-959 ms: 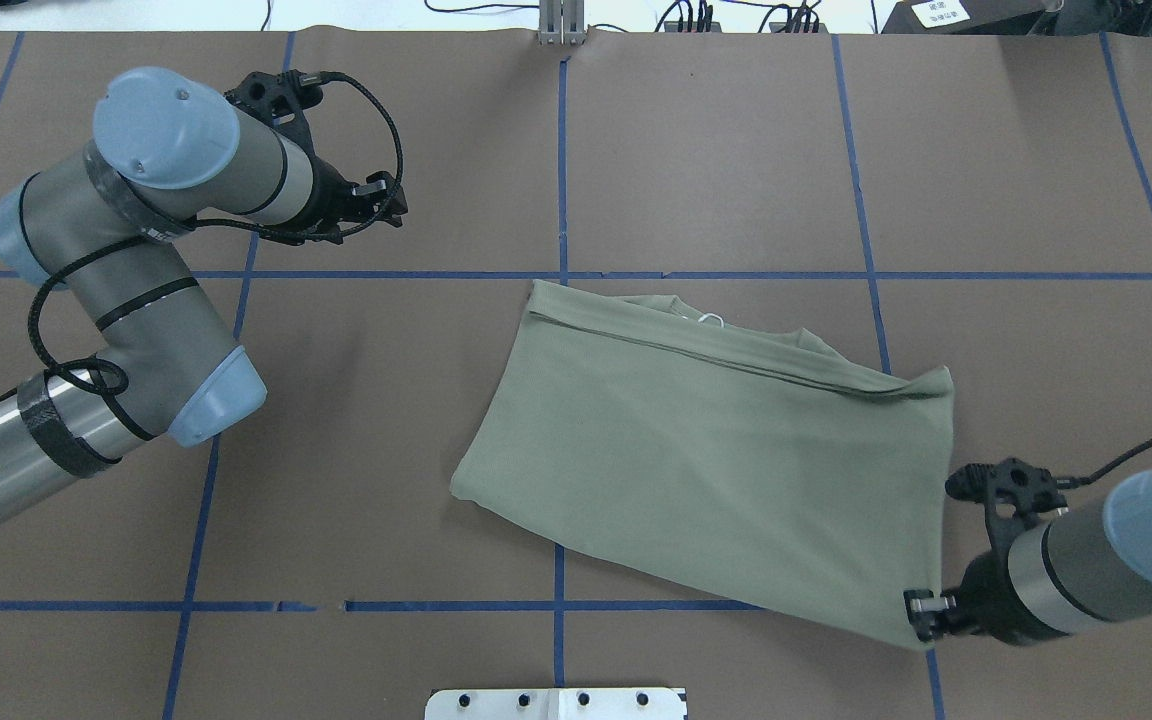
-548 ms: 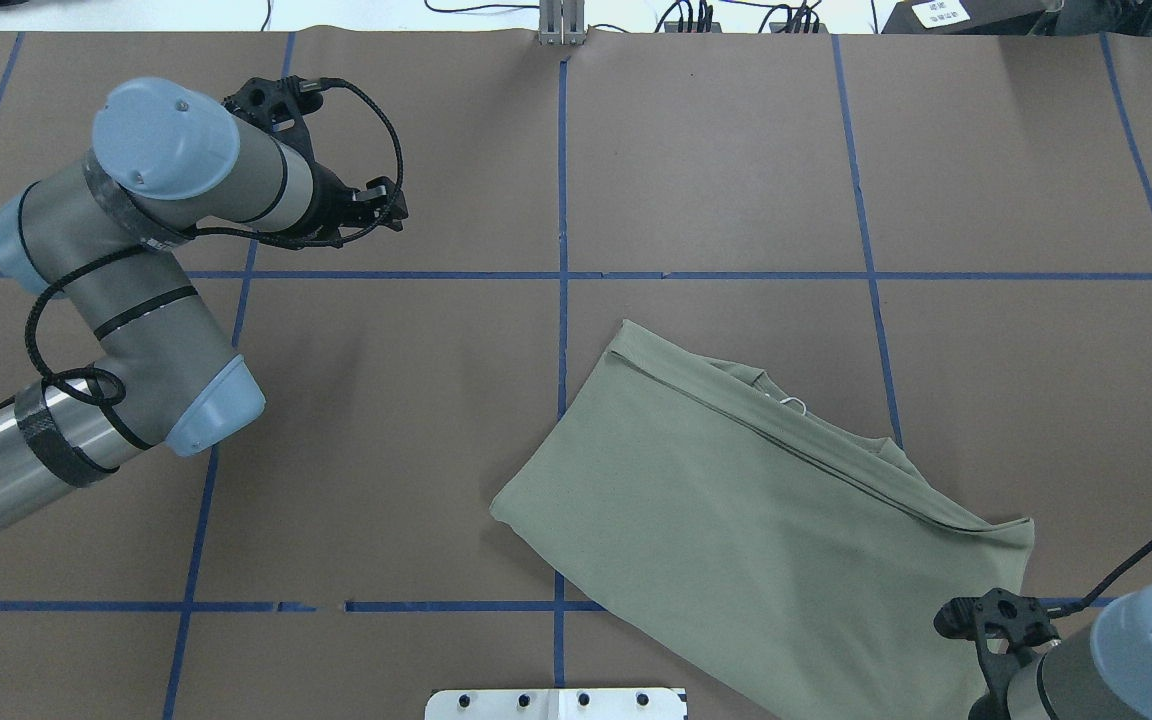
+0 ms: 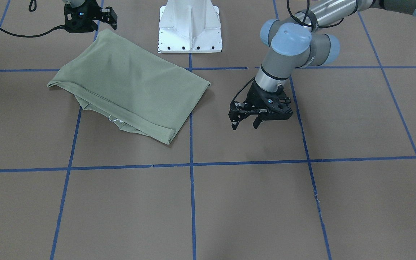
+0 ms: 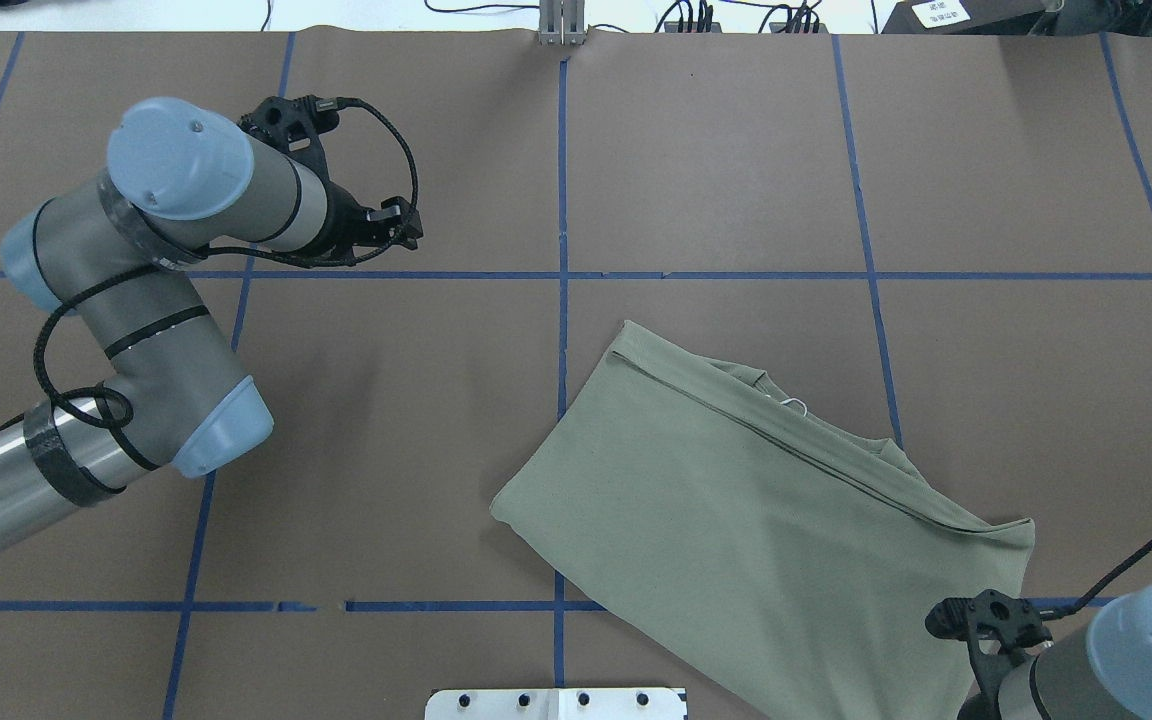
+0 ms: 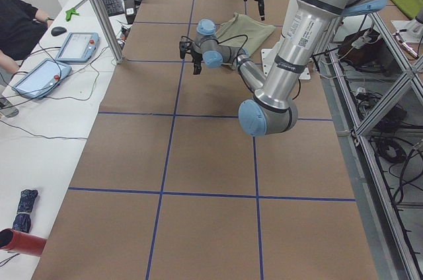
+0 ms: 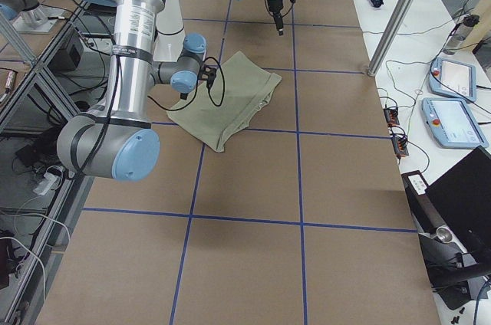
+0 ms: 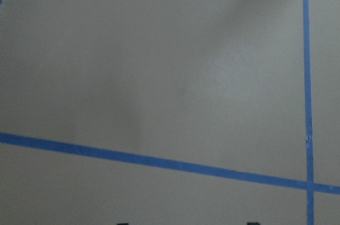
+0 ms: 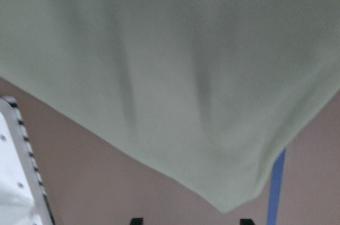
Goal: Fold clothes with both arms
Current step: 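Lower the left gripper and grasp the shirt edge nearest it, then pull the shirt corner away with the left gripper while the right releases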
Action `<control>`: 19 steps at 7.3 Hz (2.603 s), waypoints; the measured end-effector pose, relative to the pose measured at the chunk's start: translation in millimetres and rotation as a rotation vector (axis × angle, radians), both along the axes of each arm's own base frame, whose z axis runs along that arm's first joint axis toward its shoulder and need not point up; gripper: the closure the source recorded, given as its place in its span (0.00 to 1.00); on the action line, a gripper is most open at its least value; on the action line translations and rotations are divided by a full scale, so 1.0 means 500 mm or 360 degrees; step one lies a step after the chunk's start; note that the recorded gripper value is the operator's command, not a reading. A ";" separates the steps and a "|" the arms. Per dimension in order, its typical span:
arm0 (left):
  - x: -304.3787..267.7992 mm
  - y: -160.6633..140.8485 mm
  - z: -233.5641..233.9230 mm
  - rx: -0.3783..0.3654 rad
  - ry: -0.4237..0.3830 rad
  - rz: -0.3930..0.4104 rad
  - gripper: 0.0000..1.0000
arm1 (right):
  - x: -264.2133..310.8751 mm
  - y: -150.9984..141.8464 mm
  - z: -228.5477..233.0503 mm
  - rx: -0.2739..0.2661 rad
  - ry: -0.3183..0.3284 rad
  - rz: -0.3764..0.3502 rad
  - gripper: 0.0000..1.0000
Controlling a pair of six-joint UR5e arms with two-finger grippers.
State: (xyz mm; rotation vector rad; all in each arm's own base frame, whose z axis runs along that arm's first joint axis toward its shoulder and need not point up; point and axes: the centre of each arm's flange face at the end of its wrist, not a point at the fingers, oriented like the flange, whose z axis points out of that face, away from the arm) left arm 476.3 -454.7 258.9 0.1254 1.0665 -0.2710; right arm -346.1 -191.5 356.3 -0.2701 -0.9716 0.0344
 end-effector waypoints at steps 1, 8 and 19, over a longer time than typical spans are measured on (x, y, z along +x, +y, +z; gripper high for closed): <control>0.044 0.084 -0.019 -0.0089 0.0059 0.0056 0.01 | 0.021 -0.071 -0.022 0.0018 -0.0046 0.0150 0.00; 0.241 0.337 -0.028 -0.0427 0.0066 0.0168 0.06 | 0.049 -0.233 -0.057 0.0052 -0.0117 0.0453 0.00; 0.132 0.050 0.001 -0.0310 0.0009 -0.0148 1.00 | 0.048 -0.250 -0.037 0.0048 -0.0082 0.0490 0.00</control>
